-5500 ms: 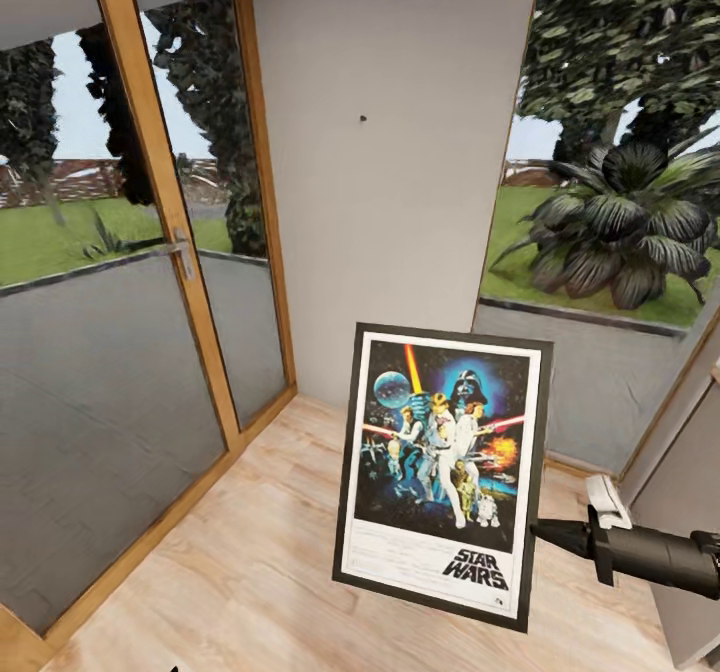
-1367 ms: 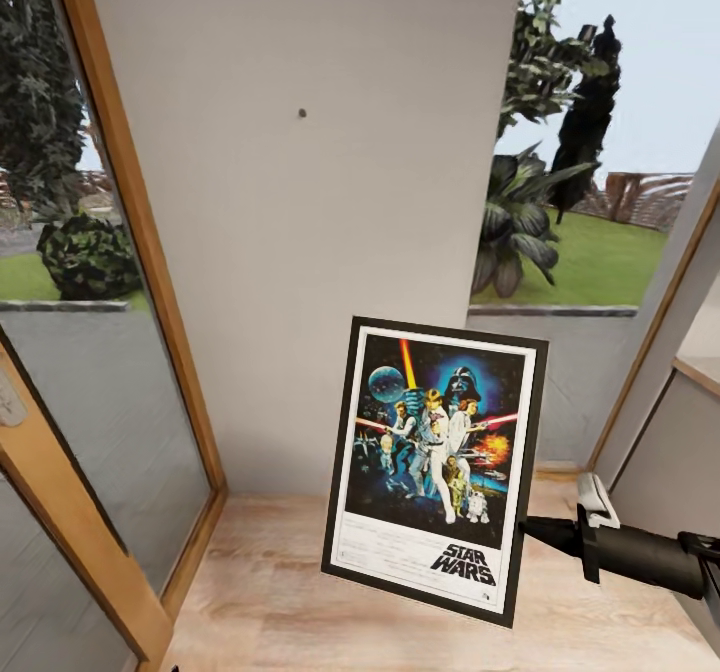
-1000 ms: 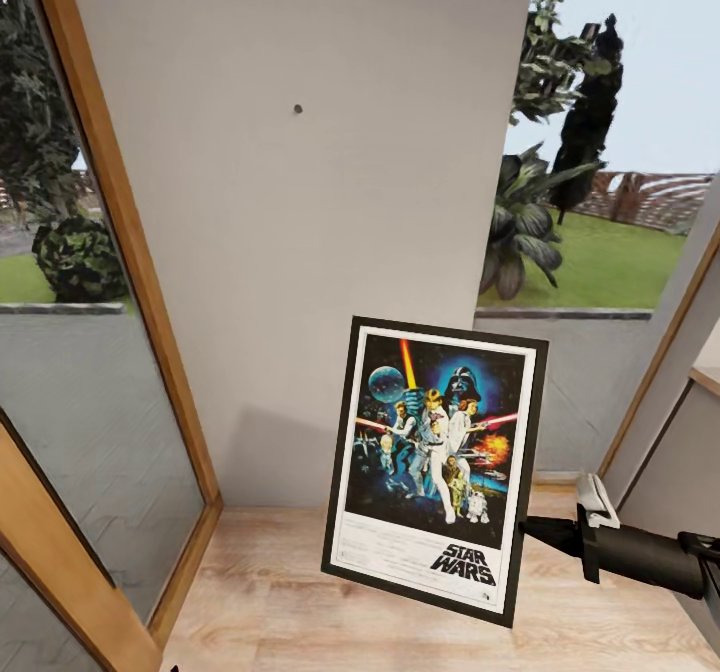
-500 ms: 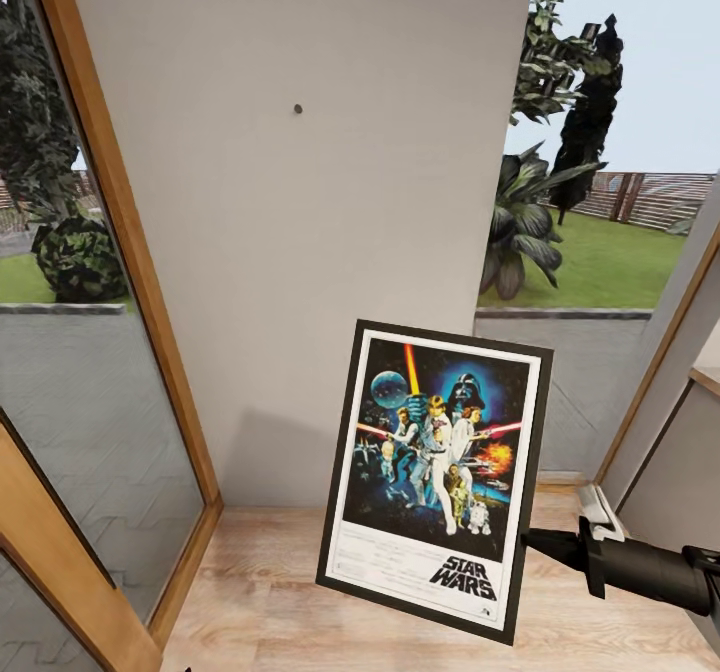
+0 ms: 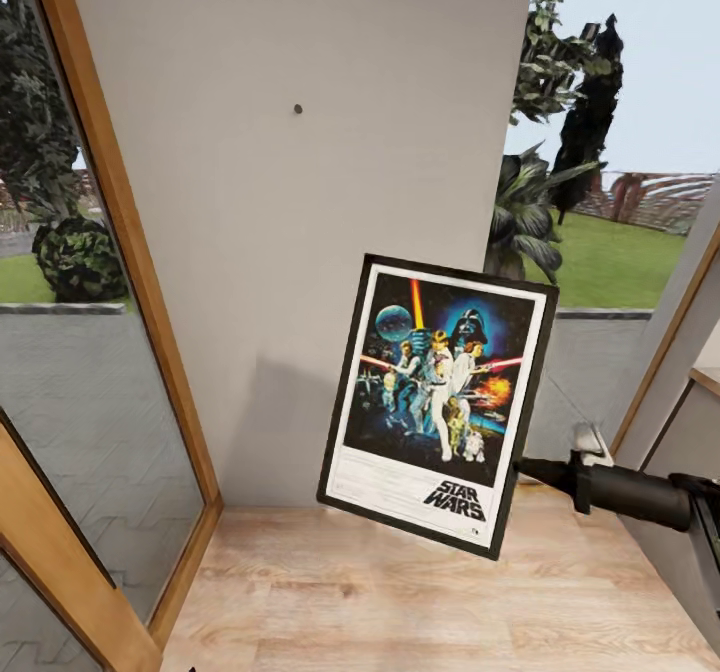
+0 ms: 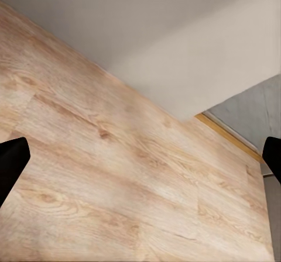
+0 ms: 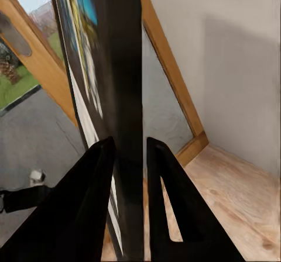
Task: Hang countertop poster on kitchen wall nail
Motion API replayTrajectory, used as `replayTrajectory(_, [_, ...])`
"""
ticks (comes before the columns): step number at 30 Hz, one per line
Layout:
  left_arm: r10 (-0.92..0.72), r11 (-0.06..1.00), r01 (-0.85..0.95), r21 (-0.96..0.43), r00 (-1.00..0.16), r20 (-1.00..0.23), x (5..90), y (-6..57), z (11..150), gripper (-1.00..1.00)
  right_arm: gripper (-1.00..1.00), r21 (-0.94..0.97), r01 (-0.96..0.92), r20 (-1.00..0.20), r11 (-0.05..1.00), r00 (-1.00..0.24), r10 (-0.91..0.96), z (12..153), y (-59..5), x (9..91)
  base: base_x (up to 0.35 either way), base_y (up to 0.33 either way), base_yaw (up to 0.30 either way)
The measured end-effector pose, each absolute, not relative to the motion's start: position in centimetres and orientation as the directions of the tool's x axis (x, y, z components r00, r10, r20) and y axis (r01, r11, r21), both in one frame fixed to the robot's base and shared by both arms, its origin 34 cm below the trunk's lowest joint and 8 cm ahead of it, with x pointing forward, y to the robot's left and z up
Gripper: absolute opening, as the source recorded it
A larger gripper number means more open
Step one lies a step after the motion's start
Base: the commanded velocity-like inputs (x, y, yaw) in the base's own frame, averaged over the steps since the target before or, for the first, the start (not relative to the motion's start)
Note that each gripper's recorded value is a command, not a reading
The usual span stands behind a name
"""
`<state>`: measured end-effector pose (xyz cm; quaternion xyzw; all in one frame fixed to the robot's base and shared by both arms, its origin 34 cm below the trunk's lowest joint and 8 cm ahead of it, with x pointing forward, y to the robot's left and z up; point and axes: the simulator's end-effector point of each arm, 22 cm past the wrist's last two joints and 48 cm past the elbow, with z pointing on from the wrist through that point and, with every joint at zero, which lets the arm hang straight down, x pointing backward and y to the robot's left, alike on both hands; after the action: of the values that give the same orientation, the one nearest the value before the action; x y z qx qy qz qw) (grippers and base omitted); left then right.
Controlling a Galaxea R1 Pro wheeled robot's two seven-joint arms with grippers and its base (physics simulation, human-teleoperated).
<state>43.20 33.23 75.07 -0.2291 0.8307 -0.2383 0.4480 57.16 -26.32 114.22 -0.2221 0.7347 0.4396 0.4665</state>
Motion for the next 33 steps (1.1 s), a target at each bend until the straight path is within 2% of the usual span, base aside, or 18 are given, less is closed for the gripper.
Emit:
replayTrajectory(4, [-0.594, 0.781, -0.167, -0.601, -0.494, -0.635, 43.2, 33.2, 75.1, 1.00, -1.00, 0.429, -0.744, -0.890, 0.513, -0.445, 0.099, 116.6, -26.3, 58.5, 0.000, 0.000, 0.000])
replayTrajectory(9, [-0.594, 0.781, -0.167, -0.601, -0.493, -0.635, 43.2, 33.2, 75.1, 1.00, -1.00, 0.333, -0.801, -0.939, 0.497, -0.329, 0.098, 124.5, -25.5, 62.0, 0.000, 0.000, 0.000])
replayTrajectory(15, [-0.594, 0.781, -0.167, -0.602, -0.493, -0.635, 43.2, 33.2, 75.1, 1.00, -1.00, 0.243, -0.860, -0.965, 0.448, -0.260, 0.023, 130.6, -22.1, 63.8, 0.000, 0.000, 0.000])
replayTrajectory(24, [-0.594, 0.781, -0.167, -0.602, -0.493, -0.635, 43.2, 33.2, 75.1, 1.00, -1.00, 0.116, -0.885, -0.981, 0.451, -0.174, -0.090, 139.9, -18.7, 65.8, 0.000, 0.000, 0.000])
replayTrajectory(28, [-0.594, 0.781, -0.165, -0.602, -0.493, -0.636, 43.2, 33.2, 75.1, 1.00, -1.00, 0.055, -0.873, -0.980, 0.485, -0.140, -0.141, 143.4, -17.2, 68.0, 0.000, 0.000, 0.000])
replayTrajectory(33, [-0.594, 0.781, -0.164, -0.602, -0.494, -0.636, 43.2, 33.2, 75.1, 1.00, -1.00, 0.023, -0.885, -0.973, 0.464, -0.126, -0.191, 144.9, -14.8, 68.5, 0.000, 0.000, 0.000])
